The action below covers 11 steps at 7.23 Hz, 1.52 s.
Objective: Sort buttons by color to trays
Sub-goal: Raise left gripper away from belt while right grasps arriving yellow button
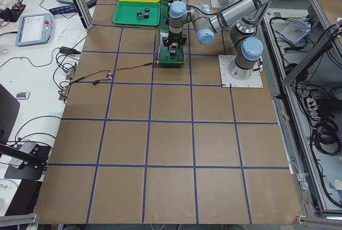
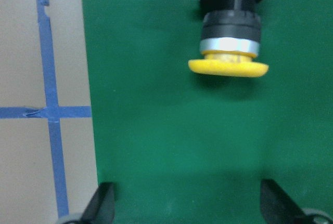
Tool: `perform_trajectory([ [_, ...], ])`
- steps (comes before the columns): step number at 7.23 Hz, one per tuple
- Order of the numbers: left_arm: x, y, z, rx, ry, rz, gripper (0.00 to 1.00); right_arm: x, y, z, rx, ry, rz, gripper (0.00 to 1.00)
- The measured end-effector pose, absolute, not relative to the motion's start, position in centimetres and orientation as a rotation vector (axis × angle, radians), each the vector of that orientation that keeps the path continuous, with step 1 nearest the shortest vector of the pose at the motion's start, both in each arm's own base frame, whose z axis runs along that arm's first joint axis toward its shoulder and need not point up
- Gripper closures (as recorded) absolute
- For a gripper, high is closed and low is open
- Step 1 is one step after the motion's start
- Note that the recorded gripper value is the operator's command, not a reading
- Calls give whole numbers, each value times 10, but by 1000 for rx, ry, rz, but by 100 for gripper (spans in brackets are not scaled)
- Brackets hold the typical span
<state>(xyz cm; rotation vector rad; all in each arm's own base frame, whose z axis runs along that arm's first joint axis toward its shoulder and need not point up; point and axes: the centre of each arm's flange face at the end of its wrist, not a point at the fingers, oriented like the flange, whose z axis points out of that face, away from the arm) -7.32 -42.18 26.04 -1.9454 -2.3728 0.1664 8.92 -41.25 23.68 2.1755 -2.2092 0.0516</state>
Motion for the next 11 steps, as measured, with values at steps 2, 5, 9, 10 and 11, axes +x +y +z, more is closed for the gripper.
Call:
perform_trajectory([
  [2,-72,-432,284,-1966,-2402,216,0,89,-413,237,2171,-2213,52,0],
  [5,-68,-458,340,-1634,-2634,242,0,89,-413,237,2170,-2214,53,0],
  [9,-85,-487,411,-789,-2940,163,0,89,-414,238,2169,-2212,55,0],
  [10,-92,-487,423,-634,-2970,145,0,89,-414,238,2168,-2212,56,0],
  [11,-97,-483,435,-517,-2988,132,0,89,-414,239,2168,-2211,57,0],
])
